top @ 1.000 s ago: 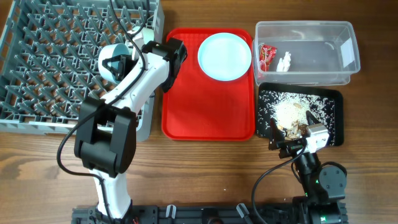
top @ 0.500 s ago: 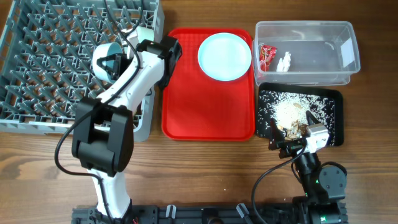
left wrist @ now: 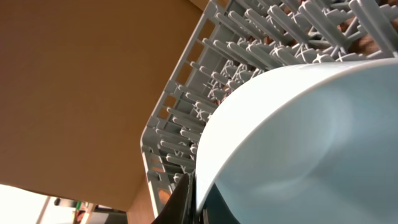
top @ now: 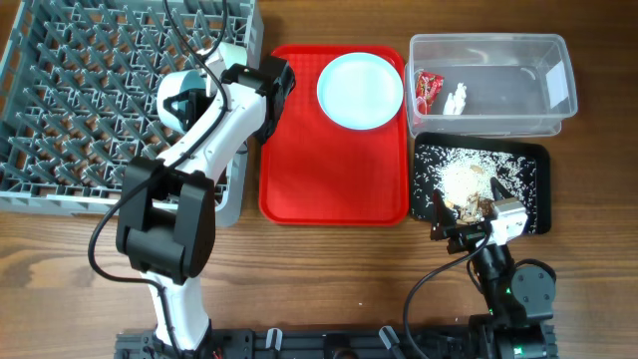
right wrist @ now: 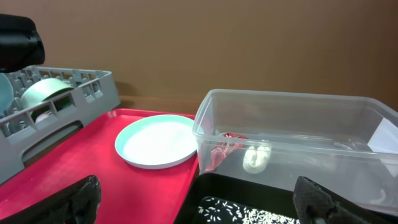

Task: Sort waste into correct bins and load items into the dishwasher rack
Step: 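Reach the left gripper to the white plate and grasp its edge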

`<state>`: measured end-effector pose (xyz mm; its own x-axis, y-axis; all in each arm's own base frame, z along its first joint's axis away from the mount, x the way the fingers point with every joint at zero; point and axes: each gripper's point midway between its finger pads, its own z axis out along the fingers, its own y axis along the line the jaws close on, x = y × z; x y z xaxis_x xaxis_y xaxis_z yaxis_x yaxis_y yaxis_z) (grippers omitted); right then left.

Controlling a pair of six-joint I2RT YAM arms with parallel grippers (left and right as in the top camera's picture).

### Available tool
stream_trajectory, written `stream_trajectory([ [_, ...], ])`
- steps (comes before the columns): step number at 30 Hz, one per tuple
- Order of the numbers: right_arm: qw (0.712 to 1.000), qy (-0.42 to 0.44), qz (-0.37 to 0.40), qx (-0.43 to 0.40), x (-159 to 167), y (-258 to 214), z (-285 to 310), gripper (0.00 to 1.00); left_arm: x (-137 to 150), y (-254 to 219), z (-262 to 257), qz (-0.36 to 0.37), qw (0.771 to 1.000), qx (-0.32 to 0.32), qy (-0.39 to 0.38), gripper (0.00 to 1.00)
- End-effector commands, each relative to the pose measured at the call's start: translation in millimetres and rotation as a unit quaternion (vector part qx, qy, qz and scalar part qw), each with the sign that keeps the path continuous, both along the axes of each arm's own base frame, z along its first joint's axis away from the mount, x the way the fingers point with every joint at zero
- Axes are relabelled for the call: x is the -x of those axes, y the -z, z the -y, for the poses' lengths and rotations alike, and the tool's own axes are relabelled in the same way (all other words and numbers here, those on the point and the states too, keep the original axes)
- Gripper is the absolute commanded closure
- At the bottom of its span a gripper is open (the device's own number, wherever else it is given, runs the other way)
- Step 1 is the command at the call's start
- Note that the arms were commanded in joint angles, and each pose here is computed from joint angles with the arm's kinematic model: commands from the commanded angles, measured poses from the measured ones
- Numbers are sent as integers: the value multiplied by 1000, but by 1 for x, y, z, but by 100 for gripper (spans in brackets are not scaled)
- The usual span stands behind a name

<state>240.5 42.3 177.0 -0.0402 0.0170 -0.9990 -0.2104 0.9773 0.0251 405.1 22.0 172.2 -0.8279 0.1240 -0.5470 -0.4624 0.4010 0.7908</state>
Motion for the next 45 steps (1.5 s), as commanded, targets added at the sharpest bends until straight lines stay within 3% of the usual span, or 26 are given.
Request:
stream_trajectory([
  [1, 1000, -2, 4, 7, 0, 1, 0, 0, 6, 29, 16, -23, 997, 71, -1, 91],
  [4, 1000, -2, 4, 7, 0, 1, 0, 0, 6, 26, 26, -25, 997, 68, 12, 74],
  [5, 1000, -2, 4, 7, 0, 1, 0, 0, 7, 23, 30, -23, 997, 69, 17, 62],
  [6, 1000, -2, 4, 7, 0, 1, 0, 0, 8, 18, 39, -18, 997, 72, 30, 43],
  [13, 1000, -2, 4, 7, 0, 1, 0, 0, 16, -6, 91, 10, 983, 164, 85, 21],
  [17, 1000, -2, 4, 7, 0, 1, 0, 0, 19, 1, 115, 7, 962, 256, 96, 17],
  [19, 1000, -2, 4, 7, 0, 1, 0, 0, 19, 14, 139, -20, 937, 328, 115, 18],
  [21, 1000, -2, 4, 7, 0, 1, 0, 0, 15, 29, 179, -62, 892, 416, 165, 20],
  [25, 1000, -2, 4, 7, 0, 1, 0, 0, 0, 33, 263, -101, 777, 547, 295, 21],
  [28, 1000, -2, 4, 7, 0, 1, 0, 0, -22, 35, 279, -65, 762, 563, 313, 23],
  [34, 1000, -2, 4, 7, 0, 1, 0, 0, -50, 77, 295, -35, 756, 586, 290, 27],
  [40, 1000, -2, 4, 7, 0, 1, 0, 0, -41, 142, 305, -91, 748, 607, 254, 32],
  [45, 1000, -2, 4, 7, 0, 1, 0, 0, -24, 156, 303, -118, 742, 624, 215, 42],
])
